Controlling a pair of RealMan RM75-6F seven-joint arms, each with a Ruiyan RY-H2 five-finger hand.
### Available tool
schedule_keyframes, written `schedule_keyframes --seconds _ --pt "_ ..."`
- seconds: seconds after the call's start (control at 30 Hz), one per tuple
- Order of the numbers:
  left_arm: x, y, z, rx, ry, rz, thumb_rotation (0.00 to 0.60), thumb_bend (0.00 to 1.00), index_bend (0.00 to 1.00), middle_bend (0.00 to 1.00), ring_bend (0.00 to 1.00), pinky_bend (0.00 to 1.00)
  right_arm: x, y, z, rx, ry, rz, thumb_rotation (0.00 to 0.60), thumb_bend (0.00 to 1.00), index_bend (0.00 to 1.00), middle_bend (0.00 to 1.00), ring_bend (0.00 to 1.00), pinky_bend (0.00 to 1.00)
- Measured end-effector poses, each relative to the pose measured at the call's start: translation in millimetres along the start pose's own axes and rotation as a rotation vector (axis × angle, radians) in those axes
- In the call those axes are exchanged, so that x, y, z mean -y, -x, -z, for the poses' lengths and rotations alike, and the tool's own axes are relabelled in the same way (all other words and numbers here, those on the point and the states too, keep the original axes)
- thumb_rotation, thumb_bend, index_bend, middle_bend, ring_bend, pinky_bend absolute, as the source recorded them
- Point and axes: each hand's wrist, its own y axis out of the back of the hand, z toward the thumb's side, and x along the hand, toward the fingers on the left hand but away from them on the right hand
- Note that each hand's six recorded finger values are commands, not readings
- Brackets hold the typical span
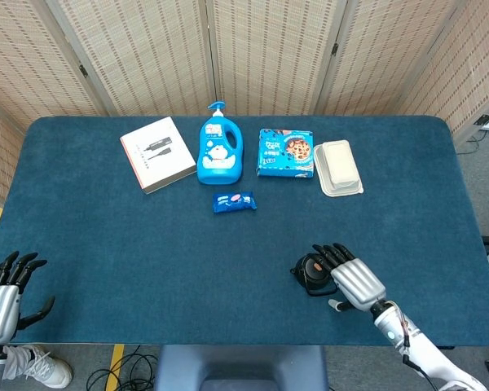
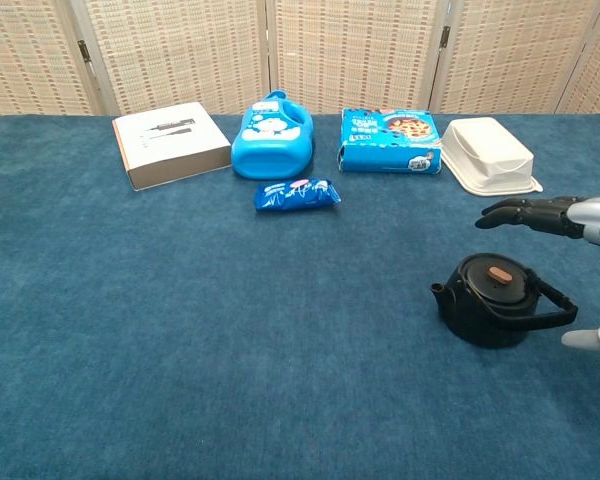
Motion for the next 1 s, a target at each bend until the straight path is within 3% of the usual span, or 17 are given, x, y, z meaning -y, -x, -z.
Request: schedule_keyframes --seconds 0.77,1.0 --pt "4.8 -1.5 0.4 -0.006 -0.011 0.015 0.600 0.32 0.25 0.18 0.08 0.15 -32.7 60.9 24.7 0.078 -0.041 0.000 0.600 0.12 0.00 0.00 0.00 0.00" --pt "4.4 -1.5 2.5 -0.013 -0.012 0.015 0.600 0.32 0.25 0.18 0.08 0.15 -33.8 69.8 24.2 0.081 -0.043 0.006 0.600 0.12 0.00 0.00 0.00 0.00"
